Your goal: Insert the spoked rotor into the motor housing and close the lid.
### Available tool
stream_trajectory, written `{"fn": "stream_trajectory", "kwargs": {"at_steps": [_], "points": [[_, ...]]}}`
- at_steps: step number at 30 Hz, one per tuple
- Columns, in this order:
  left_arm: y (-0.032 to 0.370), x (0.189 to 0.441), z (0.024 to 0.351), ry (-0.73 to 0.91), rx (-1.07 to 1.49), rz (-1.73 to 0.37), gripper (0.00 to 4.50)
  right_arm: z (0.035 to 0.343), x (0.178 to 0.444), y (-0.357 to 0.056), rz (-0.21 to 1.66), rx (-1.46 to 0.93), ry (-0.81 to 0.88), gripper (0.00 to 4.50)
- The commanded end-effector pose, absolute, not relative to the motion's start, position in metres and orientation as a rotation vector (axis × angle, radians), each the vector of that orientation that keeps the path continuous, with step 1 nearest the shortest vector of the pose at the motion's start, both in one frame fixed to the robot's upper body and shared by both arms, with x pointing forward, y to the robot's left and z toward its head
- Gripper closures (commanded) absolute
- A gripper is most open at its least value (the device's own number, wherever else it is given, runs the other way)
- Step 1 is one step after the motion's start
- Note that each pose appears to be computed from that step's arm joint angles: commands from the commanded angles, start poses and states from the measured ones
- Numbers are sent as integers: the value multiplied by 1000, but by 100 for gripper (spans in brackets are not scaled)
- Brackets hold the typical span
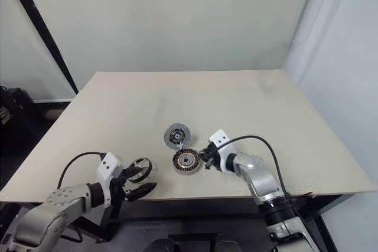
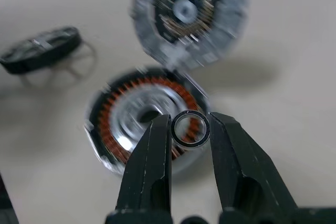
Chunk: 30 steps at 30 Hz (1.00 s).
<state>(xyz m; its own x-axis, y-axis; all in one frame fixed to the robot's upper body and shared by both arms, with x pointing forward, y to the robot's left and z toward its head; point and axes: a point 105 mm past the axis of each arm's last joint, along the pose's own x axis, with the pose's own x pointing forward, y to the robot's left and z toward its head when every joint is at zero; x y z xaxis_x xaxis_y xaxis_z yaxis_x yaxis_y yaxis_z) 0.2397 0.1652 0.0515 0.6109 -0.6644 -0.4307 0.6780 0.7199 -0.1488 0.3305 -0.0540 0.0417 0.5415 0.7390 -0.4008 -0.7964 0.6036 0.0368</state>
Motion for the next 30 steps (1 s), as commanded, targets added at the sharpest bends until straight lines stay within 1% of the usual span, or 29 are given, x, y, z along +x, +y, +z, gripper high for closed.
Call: {"fn": "stream_trajectory", "kwargs": {"at_steps": [1, 5, 8, 30], "points": [[167, 247, 63, 424, 59, -763, 0, 57, 338, -33, 958, -177, 355, 377], [167, 247, 63, 419, 64, -759, 0, 55, 339, -17, 1002, -194, 361, 377], [167, 247, 63, 416, 67, -755, 0, 51, 340, -13, 1011, -203, 370, 377], [171, 243, 64, 417, 81, -734, 0, 28, 344, -16, 995, -227, 420, 377]]}}
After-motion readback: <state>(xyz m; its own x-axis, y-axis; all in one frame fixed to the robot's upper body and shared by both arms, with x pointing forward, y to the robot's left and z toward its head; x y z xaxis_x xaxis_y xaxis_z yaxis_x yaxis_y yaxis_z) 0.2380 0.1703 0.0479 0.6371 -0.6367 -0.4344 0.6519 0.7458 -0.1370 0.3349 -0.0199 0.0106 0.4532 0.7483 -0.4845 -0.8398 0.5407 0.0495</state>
